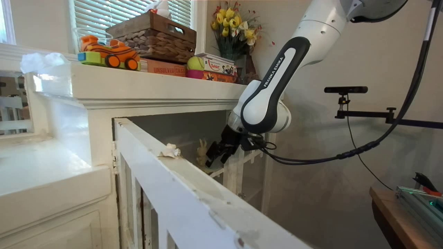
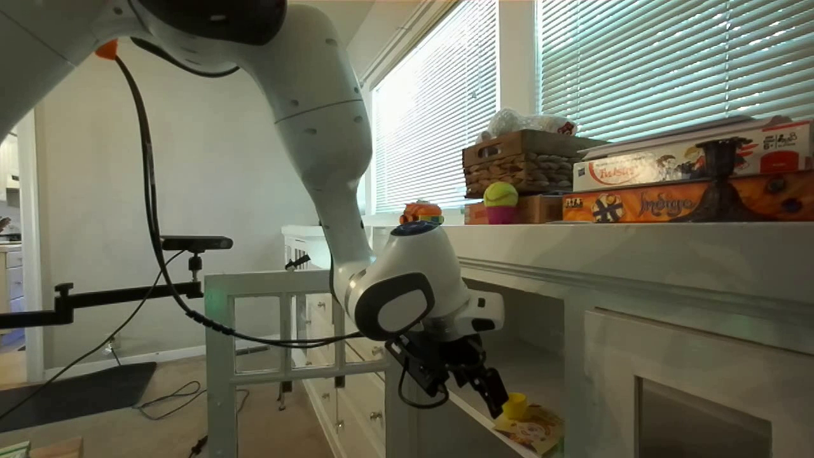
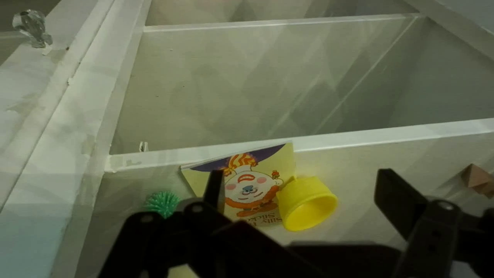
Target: Remove the yellow bowl from the cabinet
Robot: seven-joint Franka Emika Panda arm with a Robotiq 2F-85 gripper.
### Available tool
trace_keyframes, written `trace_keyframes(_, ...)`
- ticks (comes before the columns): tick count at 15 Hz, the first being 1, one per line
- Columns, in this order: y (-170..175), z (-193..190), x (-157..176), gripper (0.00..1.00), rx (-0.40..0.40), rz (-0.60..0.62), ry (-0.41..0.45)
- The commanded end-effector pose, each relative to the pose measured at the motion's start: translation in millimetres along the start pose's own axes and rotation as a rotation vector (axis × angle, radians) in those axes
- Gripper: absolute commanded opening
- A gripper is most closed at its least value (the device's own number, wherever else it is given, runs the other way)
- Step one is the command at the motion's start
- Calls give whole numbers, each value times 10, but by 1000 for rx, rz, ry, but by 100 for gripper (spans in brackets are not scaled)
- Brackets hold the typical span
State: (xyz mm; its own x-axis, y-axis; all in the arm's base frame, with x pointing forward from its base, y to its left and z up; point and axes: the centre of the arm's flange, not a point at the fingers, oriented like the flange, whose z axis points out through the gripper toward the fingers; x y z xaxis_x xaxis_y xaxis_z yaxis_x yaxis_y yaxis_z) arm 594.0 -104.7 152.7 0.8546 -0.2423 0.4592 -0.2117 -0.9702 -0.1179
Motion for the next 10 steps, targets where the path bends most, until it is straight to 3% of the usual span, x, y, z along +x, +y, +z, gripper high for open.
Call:
trace_keyframes(1,21,202,80,100,-16,4,36)
trace_keyframes(10,-42,455,207,100,-23,77,99)
